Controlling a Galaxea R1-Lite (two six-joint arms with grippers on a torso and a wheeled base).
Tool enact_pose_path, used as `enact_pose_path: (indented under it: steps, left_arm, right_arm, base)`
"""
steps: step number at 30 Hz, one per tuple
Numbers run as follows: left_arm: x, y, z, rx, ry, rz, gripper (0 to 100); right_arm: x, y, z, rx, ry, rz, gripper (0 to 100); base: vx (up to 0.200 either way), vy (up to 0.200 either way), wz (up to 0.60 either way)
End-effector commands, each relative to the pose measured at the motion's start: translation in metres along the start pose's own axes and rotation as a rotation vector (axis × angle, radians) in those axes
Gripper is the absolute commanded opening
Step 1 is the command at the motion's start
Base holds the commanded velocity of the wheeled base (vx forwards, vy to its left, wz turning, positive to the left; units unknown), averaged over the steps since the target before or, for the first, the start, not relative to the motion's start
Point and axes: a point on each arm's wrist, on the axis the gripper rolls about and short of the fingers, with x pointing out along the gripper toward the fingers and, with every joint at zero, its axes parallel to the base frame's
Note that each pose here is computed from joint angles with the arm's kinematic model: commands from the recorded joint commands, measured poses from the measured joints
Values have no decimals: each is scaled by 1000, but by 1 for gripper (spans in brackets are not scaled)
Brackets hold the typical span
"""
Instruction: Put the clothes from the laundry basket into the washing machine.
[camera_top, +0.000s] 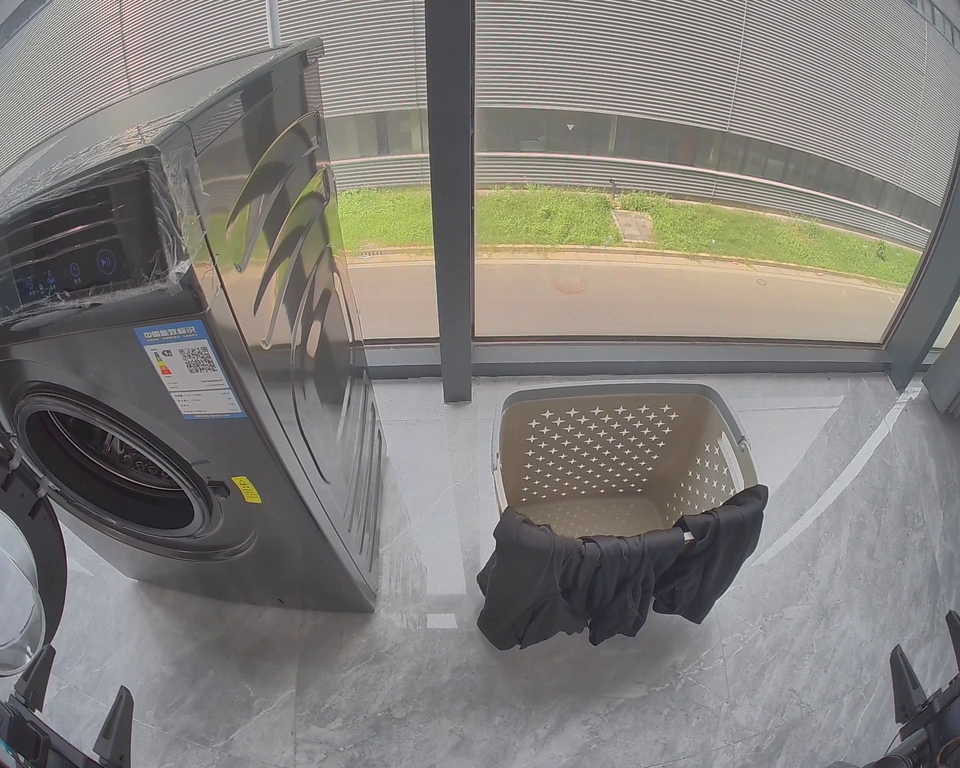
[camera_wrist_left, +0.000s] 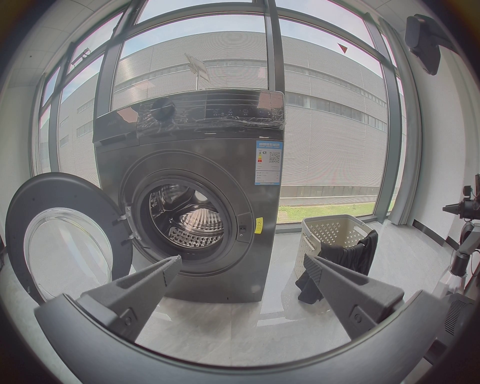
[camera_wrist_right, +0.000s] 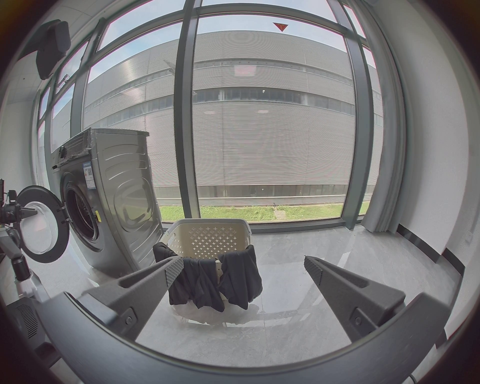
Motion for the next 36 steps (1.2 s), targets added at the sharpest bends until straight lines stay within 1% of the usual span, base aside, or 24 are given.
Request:
enact_pose_path:
  steps: [1,2,36]
  left_arm:
    - [0,0,-5,0,0,0,100]
    - [0,0,-5,1,0,0,100]
    - [0,0,-5,0,0,0,100]
  right_arm:
    - [1,0,-5,0,9,1,100]
    - [1,0,-5,0,9,1,100]
    - [1,0,-5,0,9,2,100]
  base:
    - [0,-200,0]
    - [0,-200,0]
    - [0,0,0]
